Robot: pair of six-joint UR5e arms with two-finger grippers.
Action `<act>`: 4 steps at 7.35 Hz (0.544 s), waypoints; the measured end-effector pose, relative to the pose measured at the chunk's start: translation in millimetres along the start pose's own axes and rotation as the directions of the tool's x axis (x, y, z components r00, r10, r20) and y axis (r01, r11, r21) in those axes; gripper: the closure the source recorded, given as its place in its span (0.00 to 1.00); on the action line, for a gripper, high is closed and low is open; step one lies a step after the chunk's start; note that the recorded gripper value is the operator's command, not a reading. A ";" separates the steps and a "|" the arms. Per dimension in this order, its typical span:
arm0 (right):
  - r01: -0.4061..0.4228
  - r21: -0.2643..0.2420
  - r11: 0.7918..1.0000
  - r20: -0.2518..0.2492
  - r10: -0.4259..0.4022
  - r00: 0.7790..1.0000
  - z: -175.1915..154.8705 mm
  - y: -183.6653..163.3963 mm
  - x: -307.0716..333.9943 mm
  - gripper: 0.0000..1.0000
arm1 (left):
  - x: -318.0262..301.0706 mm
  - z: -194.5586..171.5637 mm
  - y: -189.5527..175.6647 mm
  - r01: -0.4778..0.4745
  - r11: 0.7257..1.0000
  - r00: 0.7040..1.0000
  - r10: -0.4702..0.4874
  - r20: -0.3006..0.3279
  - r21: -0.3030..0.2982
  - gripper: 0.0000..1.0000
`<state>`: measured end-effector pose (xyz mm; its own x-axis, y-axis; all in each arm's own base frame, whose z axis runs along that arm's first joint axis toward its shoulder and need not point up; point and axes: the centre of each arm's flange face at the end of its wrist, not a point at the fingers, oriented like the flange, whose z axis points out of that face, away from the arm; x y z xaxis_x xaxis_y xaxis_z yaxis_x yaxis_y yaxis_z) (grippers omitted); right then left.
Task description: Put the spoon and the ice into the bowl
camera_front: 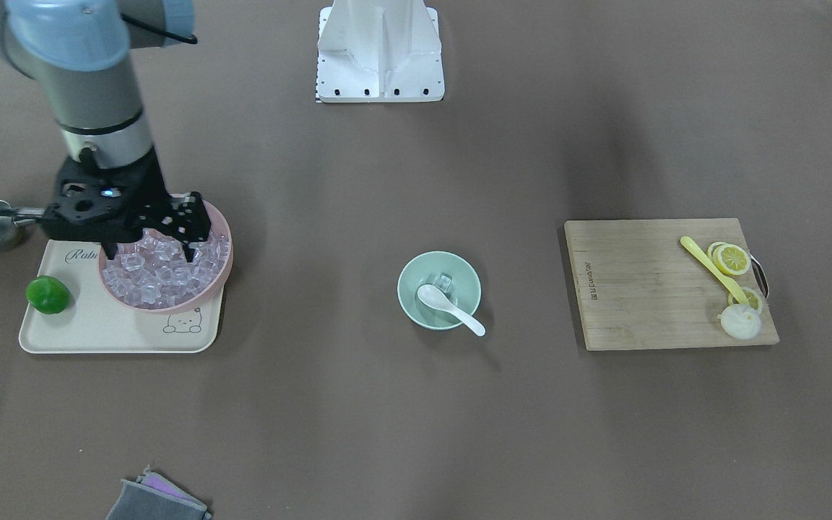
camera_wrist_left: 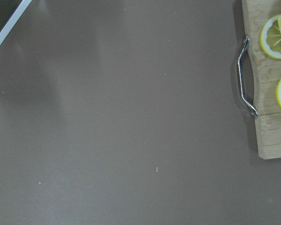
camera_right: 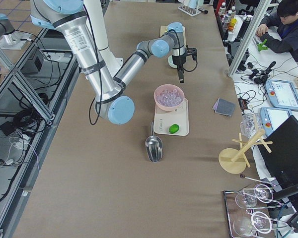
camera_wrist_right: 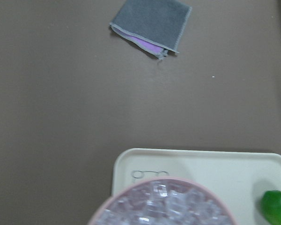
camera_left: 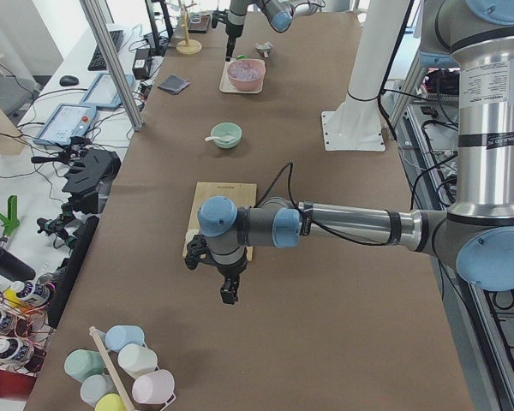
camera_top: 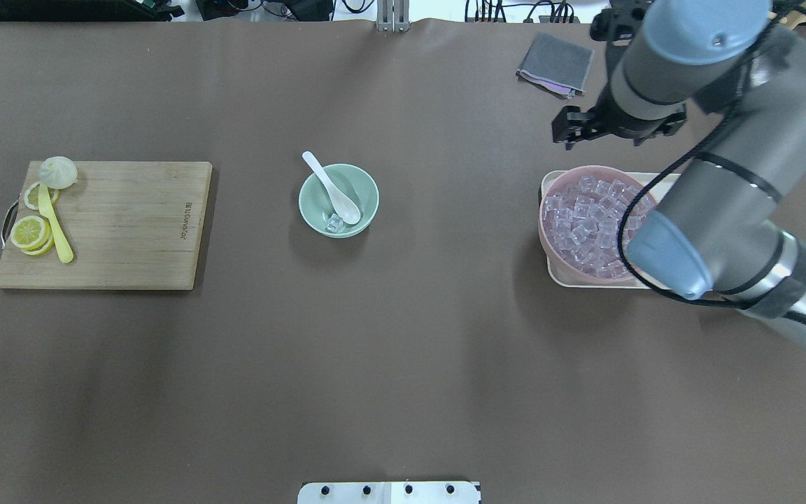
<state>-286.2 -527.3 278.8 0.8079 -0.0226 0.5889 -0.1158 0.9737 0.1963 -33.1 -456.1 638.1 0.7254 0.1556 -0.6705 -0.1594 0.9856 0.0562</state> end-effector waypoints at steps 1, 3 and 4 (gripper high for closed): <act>0.059 -0.038 0.998 -0.009 -0.059 0.998 2.3 6.0 60.3 0.00 | -0.3 0.2 0.4 0.000 1.000 1.000 0.000 0.002 0.000 0.00; 0.145 -0.083 0.986 -0.008 -0.146 0.989 18.9 36.8 182.5 0.00 | -0.5 0.1 0.5 -0.002 1.000 1.000 0.002 0.005 0.001 0.00; 0.168 -0.099 0.981 0.005 -0.169 0.986 29.1 64.3 245.8 0.00 | -0.5 0.1 0.5 -0.002 1.000 1.000 0.002 0.005 0.001 0.00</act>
<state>-111.9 -476.8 459.1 0.8127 -0.1877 0.5516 0.0794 0.9736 0.2141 -33.5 -455.7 638.6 0.7285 0.1575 -0.6667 -0.1599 0.9854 0.0580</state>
